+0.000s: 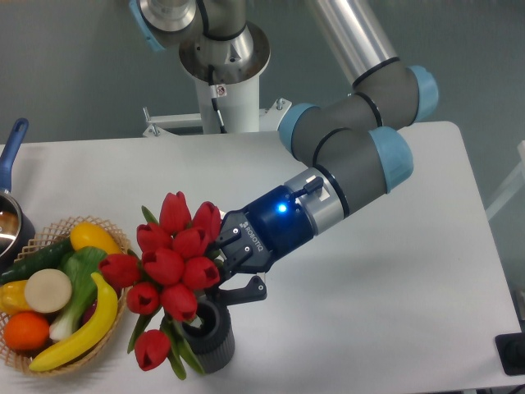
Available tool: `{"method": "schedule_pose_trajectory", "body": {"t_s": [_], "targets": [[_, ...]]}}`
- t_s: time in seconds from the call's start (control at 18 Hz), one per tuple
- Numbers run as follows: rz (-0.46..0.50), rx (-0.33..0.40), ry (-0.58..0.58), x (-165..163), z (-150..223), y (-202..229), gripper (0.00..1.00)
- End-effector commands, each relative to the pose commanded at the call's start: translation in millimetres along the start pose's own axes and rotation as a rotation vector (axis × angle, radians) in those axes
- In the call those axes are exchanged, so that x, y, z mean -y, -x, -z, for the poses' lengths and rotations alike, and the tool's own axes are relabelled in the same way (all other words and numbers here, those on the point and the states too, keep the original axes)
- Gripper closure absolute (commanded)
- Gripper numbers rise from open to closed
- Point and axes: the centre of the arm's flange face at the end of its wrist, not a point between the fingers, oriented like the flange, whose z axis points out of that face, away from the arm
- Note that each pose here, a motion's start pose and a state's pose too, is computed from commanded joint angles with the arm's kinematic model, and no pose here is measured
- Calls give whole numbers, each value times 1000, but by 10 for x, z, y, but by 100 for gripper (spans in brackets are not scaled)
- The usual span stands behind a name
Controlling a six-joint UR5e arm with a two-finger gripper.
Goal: Insert the flowers into the vase
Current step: 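Lower the tulip stems down into the vase opening, then open the gripper to release the tulip stems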
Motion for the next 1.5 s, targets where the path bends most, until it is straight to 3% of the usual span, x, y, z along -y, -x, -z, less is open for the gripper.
{"method": "schedule_pose_trajectory", "body": {"t_s": [0.39,1.06,1.39,1.44,1.5], "targets": [[-38,-5,4,-633,-17,14,85],[15,-4,20,-1003,-33,-20,69],[42,3,21,-1269,41,-139,42],[53,4,21,-1312,48,-163,32],[64,5,23,-1346,56,-190,10]]}}
